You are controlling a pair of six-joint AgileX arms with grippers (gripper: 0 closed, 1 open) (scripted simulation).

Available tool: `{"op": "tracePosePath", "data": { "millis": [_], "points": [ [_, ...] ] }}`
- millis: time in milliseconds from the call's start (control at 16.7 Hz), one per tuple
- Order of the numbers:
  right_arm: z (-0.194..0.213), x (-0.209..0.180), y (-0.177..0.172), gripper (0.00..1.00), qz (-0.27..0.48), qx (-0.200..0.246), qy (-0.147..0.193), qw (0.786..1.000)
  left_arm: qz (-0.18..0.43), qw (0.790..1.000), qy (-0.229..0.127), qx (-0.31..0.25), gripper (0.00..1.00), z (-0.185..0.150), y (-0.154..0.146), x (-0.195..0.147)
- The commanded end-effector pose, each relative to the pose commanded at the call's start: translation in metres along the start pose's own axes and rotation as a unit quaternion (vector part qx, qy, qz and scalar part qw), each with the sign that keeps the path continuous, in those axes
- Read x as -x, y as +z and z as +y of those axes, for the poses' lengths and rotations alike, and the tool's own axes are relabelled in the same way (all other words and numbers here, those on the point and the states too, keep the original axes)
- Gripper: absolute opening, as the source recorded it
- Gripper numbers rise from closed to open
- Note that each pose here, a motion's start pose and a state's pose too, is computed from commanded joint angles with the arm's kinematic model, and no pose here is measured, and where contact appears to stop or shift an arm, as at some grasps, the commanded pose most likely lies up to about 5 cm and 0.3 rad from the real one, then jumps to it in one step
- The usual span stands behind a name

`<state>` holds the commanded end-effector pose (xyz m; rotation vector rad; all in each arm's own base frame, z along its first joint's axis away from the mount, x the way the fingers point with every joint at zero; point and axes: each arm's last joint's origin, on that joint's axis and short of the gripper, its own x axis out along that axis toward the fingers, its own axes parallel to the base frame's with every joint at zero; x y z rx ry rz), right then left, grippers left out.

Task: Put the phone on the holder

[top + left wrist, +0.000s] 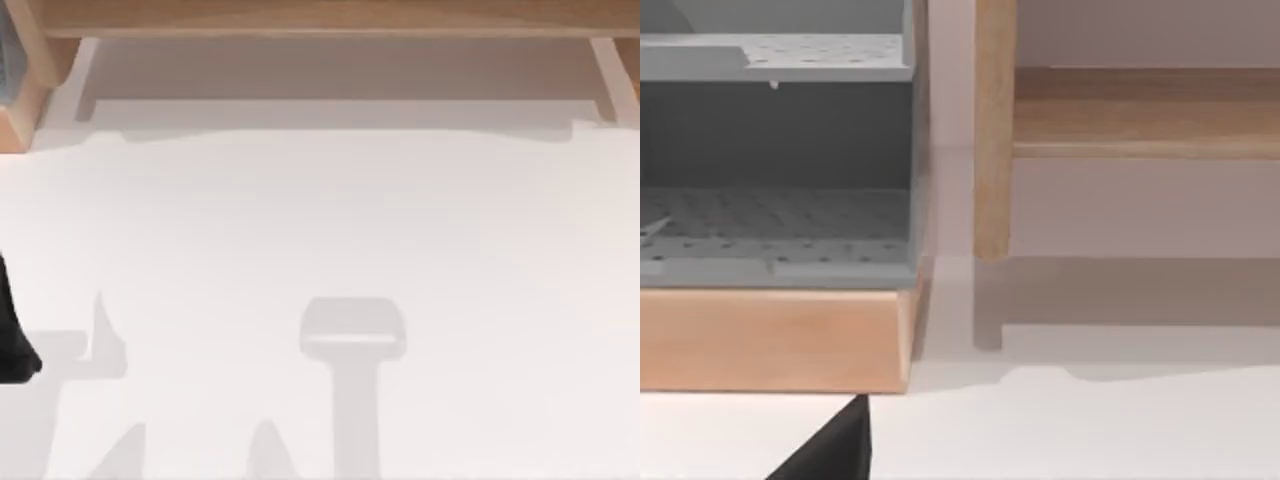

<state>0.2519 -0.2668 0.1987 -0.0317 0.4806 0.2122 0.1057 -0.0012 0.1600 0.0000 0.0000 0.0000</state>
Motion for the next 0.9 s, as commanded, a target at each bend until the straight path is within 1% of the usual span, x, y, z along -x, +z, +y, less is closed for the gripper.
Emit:
{"op": "tracePosePath", "data": {
  "millis": [540,600,900],
  "points": [
    [0.0000,0.0000,0.0000,0.98,0.000,0.000,0.000,1.000,0.000,1.000,0.000,0.000,1.00,0.0000,0.0000,0.0000],
    [0.0000,0.0000,0.0000,1.00,0.000,0.000,0.000,1.000,0.000,1.000,0.000,0.000,1.00,0.0000,0.0000,0.0000],
    [0.0000,0.0000,0.0000,1.00,0.000,0.000,0.000,1.000,0.000,1.000,0.000,0.000,1.00,0.0000,0.0000,0.0000]
  ]
}}
